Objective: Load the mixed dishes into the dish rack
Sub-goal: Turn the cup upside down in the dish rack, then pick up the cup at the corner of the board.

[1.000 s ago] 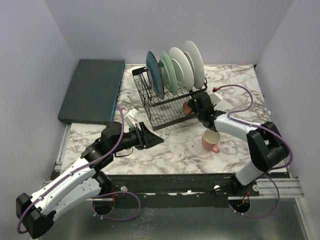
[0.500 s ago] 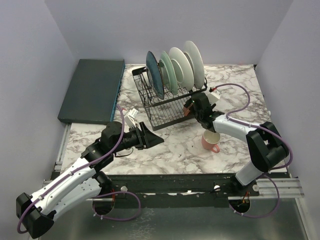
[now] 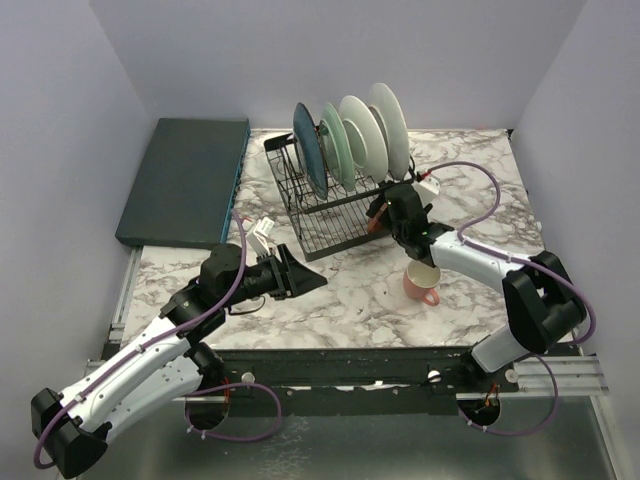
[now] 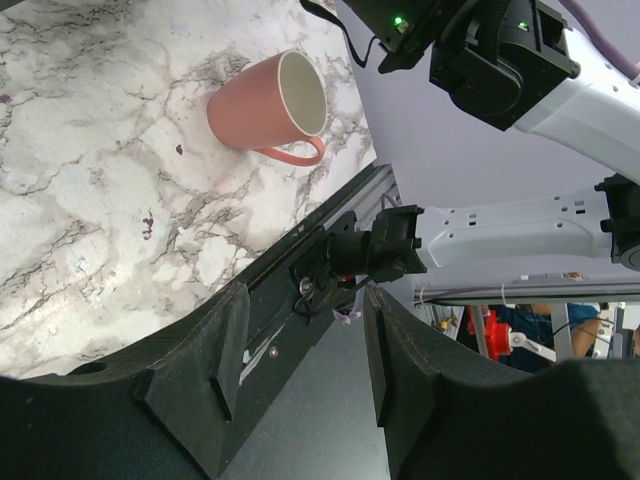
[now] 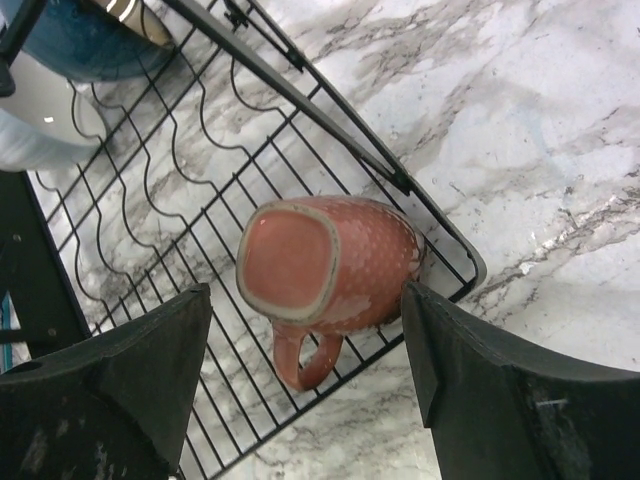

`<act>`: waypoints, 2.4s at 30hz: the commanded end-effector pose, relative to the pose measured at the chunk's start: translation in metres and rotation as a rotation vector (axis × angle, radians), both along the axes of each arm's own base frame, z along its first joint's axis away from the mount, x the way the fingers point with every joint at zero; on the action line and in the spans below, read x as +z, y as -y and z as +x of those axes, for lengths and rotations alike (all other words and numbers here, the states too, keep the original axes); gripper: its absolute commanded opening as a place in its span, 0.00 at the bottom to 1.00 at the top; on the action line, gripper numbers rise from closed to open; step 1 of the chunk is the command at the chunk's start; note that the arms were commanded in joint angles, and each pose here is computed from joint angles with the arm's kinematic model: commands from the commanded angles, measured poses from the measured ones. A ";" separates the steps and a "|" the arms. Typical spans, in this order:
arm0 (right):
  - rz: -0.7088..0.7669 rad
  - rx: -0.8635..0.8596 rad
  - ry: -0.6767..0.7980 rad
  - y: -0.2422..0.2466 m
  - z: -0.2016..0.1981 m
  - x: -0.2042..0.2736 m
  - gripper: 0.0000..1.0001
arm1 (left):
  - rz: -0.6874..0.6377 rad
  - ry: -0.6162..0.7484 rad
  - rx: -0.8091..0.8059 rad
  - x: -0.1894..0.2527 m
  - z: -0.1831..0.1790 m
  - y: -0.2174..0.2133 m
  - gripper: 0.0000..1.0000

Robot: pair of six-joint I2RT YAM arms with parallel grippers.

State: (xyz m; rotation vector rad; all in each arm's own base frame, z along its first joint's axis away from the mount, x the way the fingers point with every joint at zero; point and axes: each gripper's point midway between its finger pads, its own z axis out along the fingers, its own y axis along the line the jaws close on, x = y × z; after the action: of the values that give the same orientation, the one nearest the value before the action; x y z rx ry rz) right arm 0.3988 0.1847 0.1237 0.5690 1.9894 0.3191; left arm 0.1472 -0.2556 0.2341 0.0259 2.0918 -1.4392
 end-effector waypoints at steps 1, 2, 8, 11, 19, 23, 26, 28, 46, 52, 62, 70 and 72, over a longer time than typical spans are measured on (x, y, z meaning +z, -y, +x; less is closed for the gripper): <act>-0.001 0.078 0.046 -0.006 -0.009 0.031 0.82 | -0.002 0.005 0.009 0.005 0.000 -0.003 0.56; -0.009 0.083 0.041 -0.004 -0.012 0.032 0.82 | 0.001 0.004 0.010 0.004 0.000 -0.003 0.57; -0.055 0.113 0.018 0.013 -0.039 0.040 0.82 | 0.029 -0.036 0.015 -0.006 0.004 0.000 0.58; -0.071 0.159 0.033 0.017 -0.053 0.047 0.82 | 0.042 -0.064 0.017 -0.012 0.007 0.004 0.58; -0.152 0.231 0.024 0.032 -0.080 0.056 0.83 | 0.067 -0.066 0.051 -0.014 0.018 0.006 0.62; -0.201 0.271 -0.064 0.032 -0.086 0.041 0.84 | 0.080 -0.069 0.068 -0.016 0.025 0.007 0.62; -0.204 0.307 -0.091 0.027 -0.089 0.035 0.84 | 0.096 -0.065 0.084 -0.019 0.031 0.008 0.62; -0.204 0.323 -0.101 0.025 -0.091 0.034 0.84 | 0.103 -0.058 0.084 -0.019 0.034 0.011 0.62; -0.400 0.167 -0.203 0.078 -0.104 0.040 0.85 | 0.186 0.010 0.080 -0.012 0.077 0.031 0.62; -0.391 0.136 -0.198 0.084 -0.107 0.044 0.85 | 0.188 0.020 0.071 -0.013 0.096 0.033 0.62; -0.350 0.150 -0.185 0.082 -0.089 0.056 0.84 | 0.148 0.013 0.023 -0.012 0.127 0.041 0.61; -0.289 0.147 -0.165 0.091 -0.051 0.058 0.85 | 0.109 0.009 0.042 -0.006 0.156 0.044 0.61; -0.275 0.149 -0.178 0.093 -0.042 0.053 0.84 | 0.110 0.011 0.055 -0.005 0.164 0.043 0.61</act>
State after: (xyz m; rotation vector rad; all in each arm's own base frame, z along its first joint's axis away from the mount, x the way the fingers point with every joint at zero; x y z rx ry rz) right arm 0.3241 0.0868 0.1636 0.2646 2.2672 0.0012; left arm 0.2723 -0.3043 0.2110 0.0878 2.2424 -1.3259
